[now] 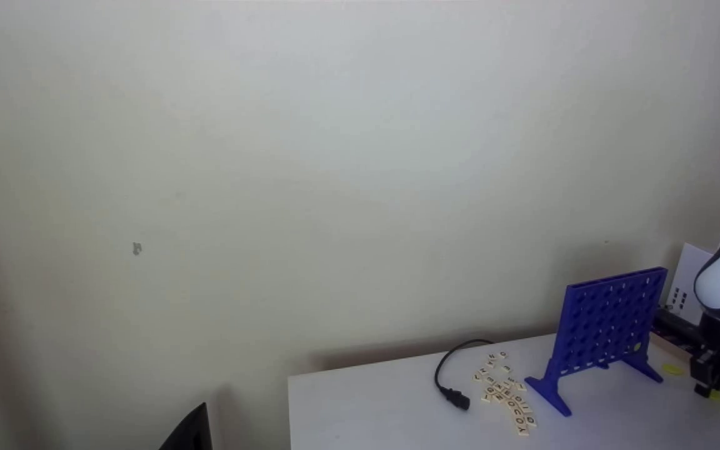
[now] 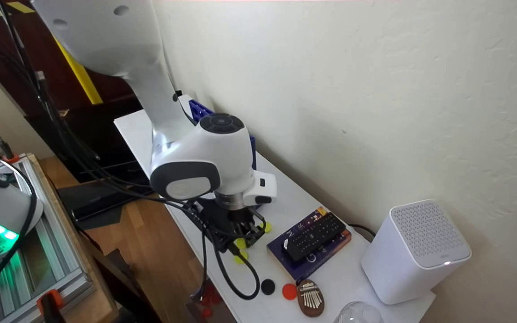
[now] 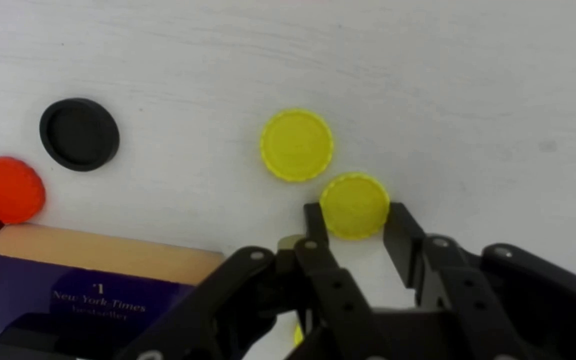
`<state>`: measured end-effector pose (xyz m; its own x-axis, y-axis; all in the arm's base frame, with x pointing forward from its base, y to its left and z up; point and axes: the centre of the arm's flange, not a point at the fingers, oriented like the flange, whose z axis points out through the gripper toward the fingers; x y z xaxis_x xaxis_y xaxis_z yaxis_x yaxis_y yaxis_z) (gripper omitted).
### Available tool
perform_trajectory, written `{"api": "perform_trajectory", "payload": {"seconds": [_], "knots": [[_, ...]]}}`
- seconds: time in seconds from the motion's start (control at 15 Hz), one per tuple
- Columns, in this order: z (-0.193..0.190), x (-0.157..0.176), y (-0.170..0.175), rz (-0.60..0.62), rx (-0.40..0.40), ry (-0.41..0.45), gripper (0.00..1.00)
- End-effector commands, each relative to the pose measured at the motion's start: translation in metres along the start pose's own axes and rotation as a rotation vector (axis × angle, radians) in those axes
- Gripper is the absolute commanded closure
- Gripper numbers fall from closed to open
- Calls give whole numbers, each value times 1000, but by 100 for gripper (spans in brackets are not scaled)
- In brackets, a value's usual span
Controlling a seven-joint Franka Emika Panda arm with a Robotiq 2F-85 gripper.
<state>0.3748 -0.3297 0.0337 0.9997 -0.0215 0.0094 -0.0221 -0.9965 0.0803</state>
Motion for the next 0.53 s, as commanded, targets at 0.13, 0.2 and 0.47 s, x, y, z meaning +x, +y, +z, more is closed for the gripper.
{"api": "perform_trajectory", "payload": {"seconds": [0.13, 0.2, 0.47], "knots": [[-12, -16, 5, 28, 8, 28, 90], [-14, -19, 5, 36, 9, 40, 90], [-26, -25, 2, 63, 10, 100, 90]]}}
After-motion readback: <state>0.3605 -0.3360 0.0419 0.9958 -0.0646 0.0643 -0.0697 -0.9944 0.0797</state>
